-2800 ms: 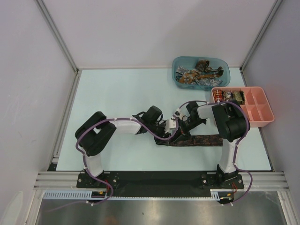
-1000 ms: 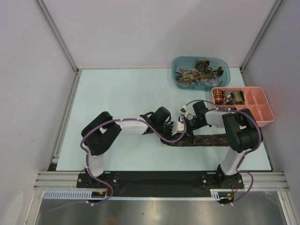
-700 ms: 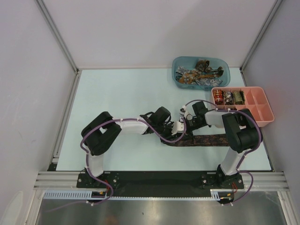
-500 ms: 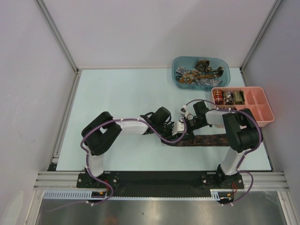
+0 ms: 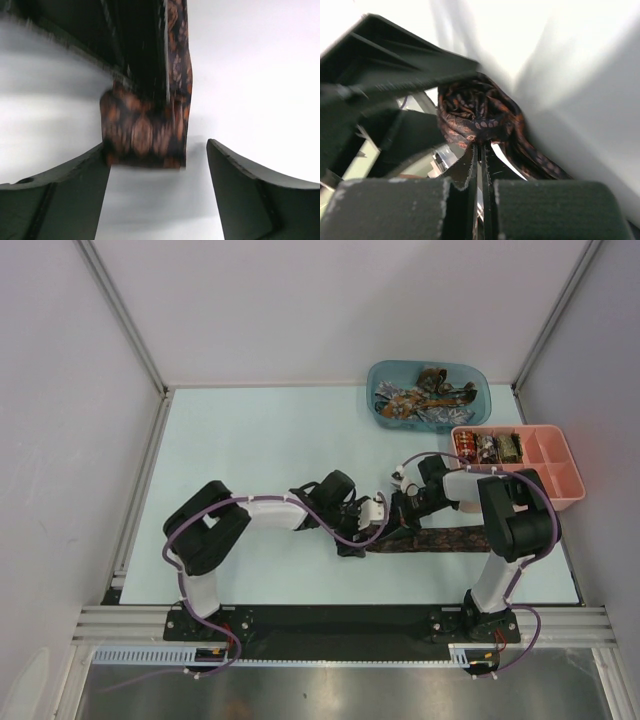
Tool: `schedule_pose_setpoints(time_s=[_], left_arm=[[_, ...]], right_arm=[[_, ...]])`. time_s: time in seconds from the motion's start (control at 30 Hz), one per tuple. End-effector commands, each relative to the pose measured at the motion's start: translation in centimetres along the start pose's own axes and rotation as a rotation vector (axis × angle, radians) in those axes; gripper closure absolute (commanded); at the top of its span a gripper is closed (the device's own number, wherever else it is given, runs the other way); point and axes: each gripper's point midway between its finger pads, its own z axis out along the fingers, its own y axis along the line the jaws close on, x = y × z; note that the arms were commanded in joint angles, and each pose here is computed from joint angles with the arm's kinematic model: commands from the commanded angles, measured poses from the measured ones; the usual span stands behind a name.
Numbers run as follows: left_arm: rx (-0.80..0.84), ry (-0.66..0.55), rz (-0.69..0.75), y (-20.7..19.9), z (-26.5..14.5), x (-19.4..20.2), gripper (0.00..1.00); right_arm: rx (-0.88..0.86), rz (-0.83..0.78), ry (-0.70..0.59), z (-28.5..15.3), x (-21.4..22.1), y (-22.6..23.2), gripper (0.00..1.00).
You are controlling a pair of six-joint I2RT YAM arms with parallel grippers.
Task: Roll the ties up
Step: Roll the tie at the center of the board.
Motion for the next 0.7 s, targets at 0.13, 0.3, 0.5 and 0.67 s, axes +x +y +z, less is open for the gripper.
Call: schedule_pose_setpoints(time_s=[0.13,0.3,0.5,0.67], left_arm=[[-0.031,-0.027,-0.054,-0.4,-1.8,0.2,0.16],[-0.038,-0.092,-0.025,0.2,-1.1,-1.1,0.13],[-0.015,-0.144,-0.035,0.7,0.4,-2.9,0.12],[0.021,-0.164,-0.03,-0.2,2.1,-3.5,0.11]], right_arm=[[0.22,-0.016,0.003,-1.2,-0.2,-4.2,1.0],[0.293,0.004,0.015,-1.9,0.0,-5.4,1.0],[0.355,0.009,0.049,-1.6,0.0,-6.0,1.0],[0.346,-0.012,0.106,-0.3,0.8,-5.9,1.0]])
